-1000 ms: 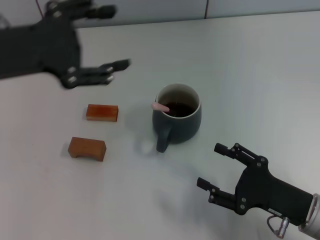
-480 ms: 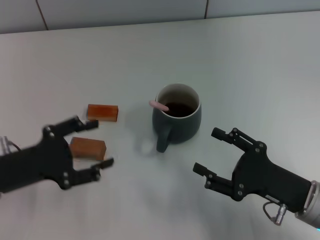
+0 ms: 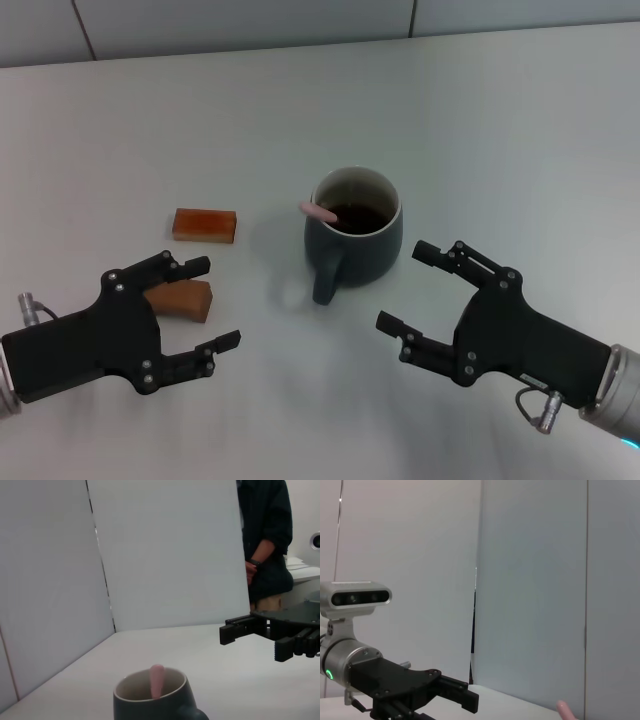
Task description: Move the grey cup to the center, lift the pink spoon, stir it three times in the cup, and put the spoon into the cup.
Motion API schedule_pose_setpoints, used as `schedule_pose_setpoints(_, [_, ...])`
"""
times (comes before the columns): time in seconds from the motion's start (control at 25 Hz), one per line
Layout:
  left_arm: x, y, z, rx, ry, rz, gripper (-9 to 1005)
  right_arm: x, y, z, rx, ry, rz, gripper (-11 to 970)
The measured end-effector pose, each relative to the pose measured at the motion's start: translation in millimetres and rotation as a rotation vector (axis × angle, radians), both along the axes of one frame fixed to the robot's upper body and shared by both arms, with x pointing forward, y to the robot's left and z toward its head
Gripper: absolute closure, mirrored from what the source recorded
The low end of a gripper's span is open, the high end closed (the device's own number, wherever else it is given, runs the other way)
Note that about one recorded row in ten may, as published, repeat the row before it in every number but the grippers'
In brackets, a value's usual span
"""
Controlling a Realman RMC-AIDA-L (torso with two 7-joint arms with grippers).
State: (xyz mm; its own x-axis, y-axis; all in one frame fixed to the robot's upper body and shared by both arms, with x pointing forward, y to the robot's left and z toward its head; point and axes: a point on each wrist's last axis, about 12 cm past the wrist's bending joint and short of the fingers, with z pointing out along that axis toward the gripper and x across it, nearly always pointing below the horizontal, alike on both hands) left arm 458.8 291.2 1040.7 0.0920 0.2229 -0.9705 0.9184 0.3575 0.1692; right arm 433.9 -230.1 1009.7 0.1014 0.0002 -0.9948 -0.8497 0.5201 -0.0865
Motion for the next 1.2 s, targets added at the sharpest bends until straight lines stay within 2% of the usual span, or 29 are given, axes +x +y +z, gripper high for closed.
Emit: schedule_pose_setpoints(1.2, [-2.6, -8.1, -7.3, -0.034, 0.037, 0.002, 199, 3.9, 0.3, 1.2, -0.008, -0.006, 0.009, 153])
